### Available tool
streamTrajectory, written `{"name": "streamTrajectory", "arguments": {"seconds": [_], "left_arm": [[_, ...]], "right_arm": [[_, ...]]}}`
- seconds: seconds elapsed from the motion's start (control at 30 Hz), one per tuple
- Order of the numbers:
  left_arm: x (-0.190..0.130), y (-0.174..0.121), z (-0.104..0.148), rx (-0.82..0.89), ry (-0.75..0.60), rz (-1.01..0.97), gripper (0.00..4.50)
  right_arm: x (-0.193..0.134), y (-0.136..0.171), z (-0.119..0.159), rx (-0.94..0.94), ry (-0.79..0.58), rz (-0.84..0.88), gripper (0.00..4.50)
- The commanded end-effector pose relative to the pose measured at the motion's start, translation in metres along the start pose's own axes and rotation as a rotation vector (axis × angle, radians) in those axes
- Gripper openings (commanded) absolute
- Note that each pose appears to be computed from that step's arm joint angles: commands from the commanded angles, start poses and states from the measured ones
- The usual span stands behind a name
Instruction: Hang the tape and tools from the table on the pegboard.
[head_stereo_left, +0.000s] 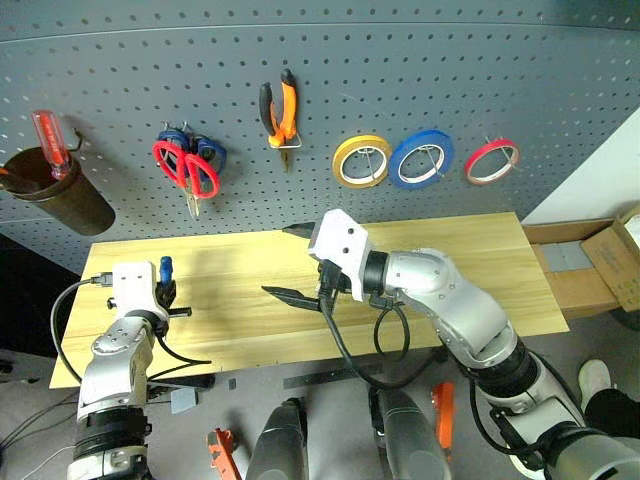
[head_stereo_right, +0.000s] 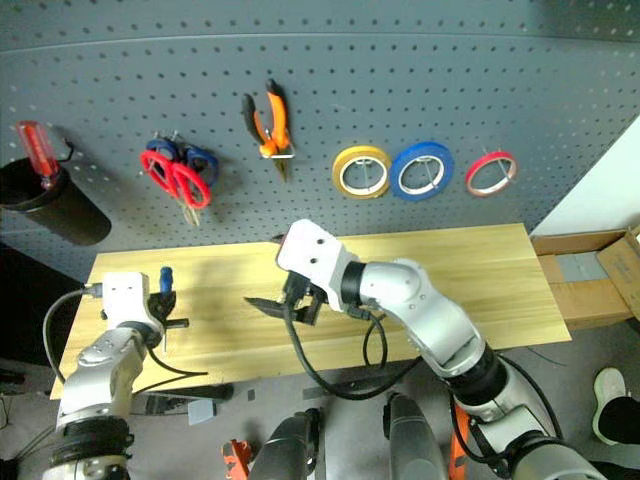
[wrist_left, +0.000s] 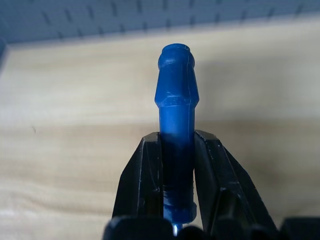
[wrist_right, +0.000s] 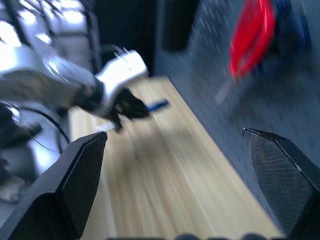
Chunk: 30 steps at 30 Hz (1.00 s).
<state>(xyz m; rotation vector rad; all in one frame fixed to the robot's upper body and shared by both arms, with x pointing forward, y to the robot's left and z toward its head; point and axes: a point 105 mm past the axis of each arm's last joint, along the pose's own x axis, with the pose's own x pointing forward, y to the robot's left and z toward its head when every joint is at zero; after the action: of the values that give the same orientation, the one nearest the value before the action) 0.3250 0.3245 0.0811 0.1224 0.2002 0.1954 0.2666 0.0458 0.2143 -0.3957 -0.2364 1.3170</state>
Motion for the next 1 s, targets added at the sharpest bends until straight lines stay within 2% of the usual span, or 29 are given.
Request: {"name": "streamTrajectory", "arguments": {"seconds": [0.03,0.23,0.3,0.37,0.43,0.57,0.67,0.8,0.9,1.0], "left_arm": [[-0.017,-0.008,0.046,0.013,-0.228,-0.061,0.53],[-0.037,-0.018,0.108,0.053,-0.487,-0.1,0.53],[-0.048,-0.021,0.14,0.062,-0.598,-0.102,0.53],[-0.056,-0.02,0.162,0.058,-0.67,-0.094,0.53],[-0.062,-0.016,0.184,0.049,-0.738,-0.074,0.53],[-0.072,-0.009,0.212,0.051,-0.834,-0.04,0.53],[-0.079,0.01,0.239,0.025,-0.921,0.032,0.53],[-0.08,0.035,0.26,0.002,-0.98,0.101,0.53],[-0.073,0.056,0.264,-0.003,-0.988,0.159,0.53],[-0.067,0.063,0.264,0.013,-0.991,0.175,0.53]], "right_arm": [[-0.005,0.0,0.022,-0.069,-0.094,0.041,4.5],[-0.008,-0.018,0.028,-0.13,-0.122,0.018,4.5],[-0.01,-0.027,0.034,-0.144,-0.152,-0.013,4.5],[-0.01,-0.033,0.038,-0.155,-0.173,-0.031,4.5],[-0.009,-0.036,0.041,-0.165,-0.188,-0.037,4.5],[-0.008,-0.037,0.046,-0.177,-0.207,-0.036,4.5],[-0.008,-0.038,0.053,-0.185,-0.234,-0.041,4.5],[-0.006,-0.044,0.06,-0.196,-0.256,-0.06,4.5],[-0.002,-0.047,0.066,-0.211,-0.272,-0.069,4.5],[0.002,-0.047,0.07,-0.218,-0.282,-0.069,4.5]]}}
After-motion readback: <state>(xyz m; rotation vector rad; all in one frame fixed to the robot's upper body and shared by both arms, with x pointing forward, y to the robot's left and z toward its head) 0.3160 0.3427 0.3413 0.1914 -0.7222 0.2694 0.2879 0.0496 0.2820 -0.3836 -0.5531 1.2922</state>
